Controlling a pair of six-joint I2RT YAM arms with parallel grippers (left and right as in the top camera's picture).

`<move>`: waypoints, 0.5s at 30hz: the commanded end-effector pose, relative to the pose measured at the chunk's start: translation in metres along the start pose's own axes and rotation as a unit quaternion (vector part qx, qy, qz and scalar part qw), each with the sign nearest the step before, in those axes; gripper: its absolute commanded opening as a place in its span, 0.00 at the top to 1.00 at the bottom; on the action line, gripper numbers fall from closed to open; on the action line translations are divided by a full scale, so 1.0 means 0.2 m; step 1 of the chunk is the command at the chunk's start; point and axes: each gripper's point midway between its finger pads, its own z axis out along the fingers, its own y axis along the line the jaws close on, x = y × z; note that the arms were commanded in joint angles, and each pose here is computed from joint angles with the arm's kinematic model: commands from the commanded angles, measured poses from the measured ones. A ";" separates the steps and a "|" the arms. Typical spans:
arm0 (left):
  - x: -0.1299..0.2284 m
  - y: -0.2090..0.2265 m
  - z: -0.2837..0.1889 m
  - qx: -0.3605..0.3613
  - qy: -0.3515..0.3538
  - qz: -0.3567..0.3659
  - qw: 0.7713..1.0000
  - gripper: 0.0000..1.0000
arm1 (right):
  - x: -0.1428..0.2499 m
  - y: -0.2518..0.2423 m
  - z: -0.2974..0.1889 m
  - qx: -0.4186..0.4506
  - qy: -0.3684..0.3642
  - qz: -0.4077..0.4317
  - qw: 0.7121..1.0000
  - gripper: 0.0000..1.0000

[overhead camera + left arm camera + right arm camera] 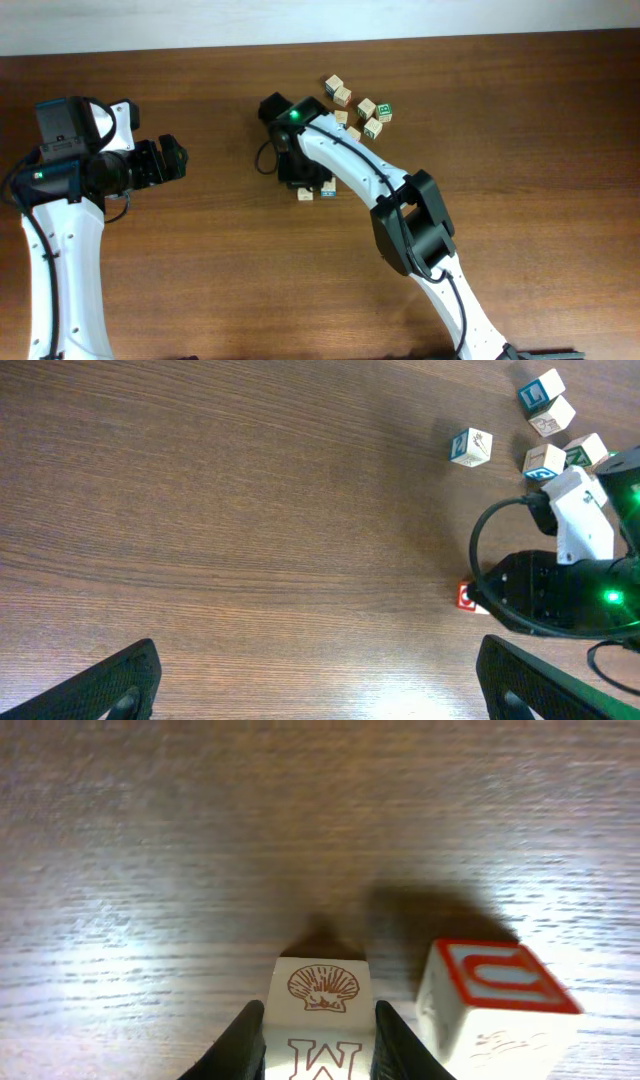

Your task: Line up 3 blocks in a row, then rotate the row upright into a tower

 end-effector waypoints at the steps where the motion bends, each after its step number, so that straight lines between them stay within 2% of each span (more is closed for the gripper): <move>1: -0.04 0.00 -0.03 -0.001 -0.011 -0.006 1.000 0.01 | -0.07 -0.06 -0.01 0.003 -0.010 -0.006 1.000 0.76; 6: -0.04 0.00 -0.03 -0.001 -0.011 -0.006 1.000 0.01 | -0.11 -0.05 -0.05 -0.005 -0.023 -0.010 1.000 0.76; 15: -0.04 0.00 -0.03 -0.001 -0.011 -0.006 1.000 0.01 | -0.06 -0.09 -0.05 0.010 0.000 0.010 1.000 0.76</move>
